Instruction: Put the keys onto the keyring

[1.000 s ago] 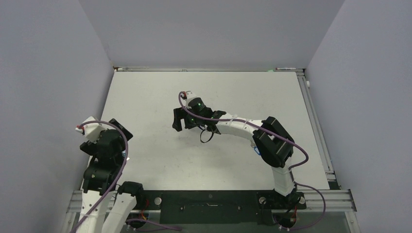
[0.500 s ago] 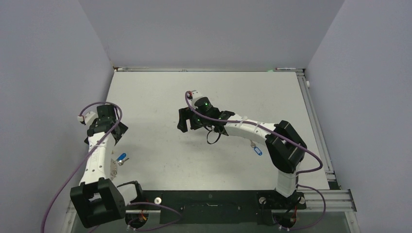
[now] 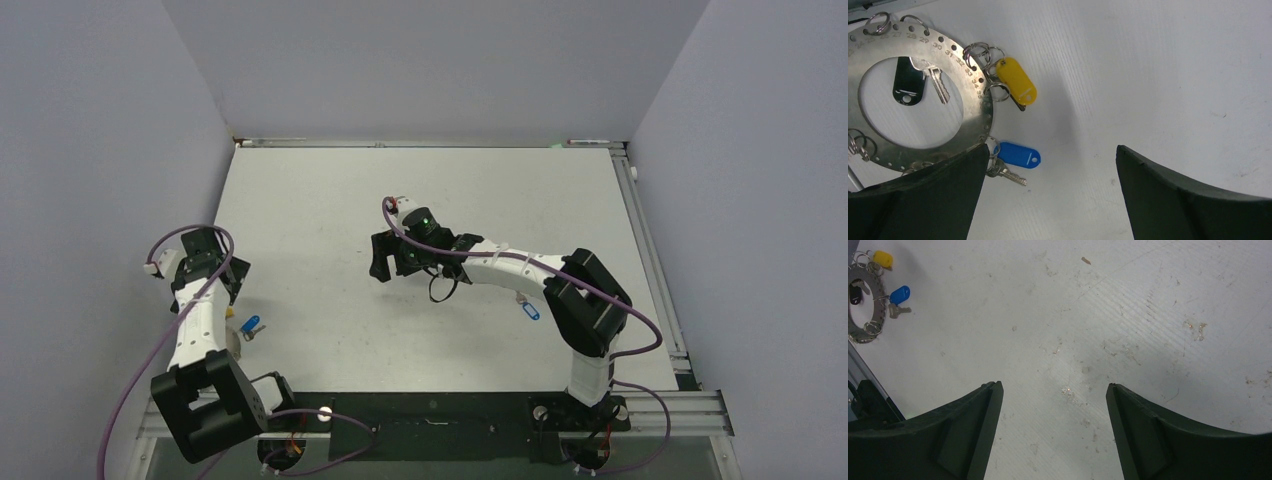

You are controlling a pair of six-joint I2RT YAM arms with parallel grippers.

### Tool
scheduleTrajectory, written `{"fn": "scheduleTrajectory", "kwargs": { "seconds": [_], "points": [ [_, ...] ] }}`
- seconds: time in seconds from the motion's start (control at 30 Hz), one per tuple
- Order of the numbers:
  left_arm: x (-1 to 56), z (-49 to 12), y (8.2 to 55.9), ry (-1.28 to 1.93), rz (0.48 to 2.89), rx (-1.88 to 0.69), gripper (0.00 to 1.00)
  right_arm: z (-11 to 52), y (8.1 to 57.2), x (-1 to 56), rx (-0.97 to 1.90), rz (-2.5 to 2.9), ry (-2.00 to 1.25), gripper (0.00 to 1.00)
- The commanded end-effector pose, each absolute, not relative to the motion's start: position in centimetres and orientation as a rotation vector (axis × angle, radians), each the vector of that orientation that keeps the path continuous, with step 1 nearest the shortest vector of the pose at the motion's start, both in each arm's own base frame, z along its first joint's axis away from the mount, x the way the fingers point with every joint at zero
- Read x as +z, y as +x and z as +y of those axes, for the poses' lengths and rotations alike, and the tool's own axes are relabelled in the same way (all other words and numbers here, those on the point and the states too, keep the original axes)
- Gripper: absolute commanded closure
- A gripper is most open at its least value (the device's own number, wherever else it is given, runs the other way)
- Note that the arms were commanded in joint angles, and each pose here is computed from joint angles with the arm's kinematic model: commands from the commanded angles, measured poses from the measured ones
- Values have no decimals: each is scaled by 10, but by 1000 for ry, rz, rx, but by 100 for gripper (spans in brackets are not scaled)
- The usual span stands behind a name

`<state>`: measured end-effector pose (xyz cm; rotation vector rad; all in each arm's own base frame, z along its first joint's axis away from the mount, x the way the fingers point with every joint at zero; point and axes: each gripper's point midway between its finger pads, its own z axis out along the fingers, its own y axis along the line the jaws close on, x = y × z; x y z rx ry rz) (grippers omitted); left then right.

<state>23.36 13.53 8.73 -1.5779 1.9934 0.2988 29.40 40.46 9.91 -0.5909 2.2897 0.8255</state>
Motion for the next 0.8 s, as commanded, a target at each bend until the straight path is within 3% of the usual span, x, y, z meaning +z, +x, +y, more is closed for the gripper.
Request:
{"fn": "scheduleTrajectory", "kwargs": {
  "seconds": [0.0,0.43,0.5,0.77],
  "points": [
    [93,158,254,-1611,1865,343,4,407,290,123,866,2219,-616,22],
    [59,148,209,-1816,1927,508,0,400,281,124,884,2200,-647,22],
    [53,143,207,-1831,1912,469,9,398,279,122,873,2205,-664,22],
    [30,134,208,-1890,1862,389,22,392,274,117,855,2219,-686,22]
  ]
}}
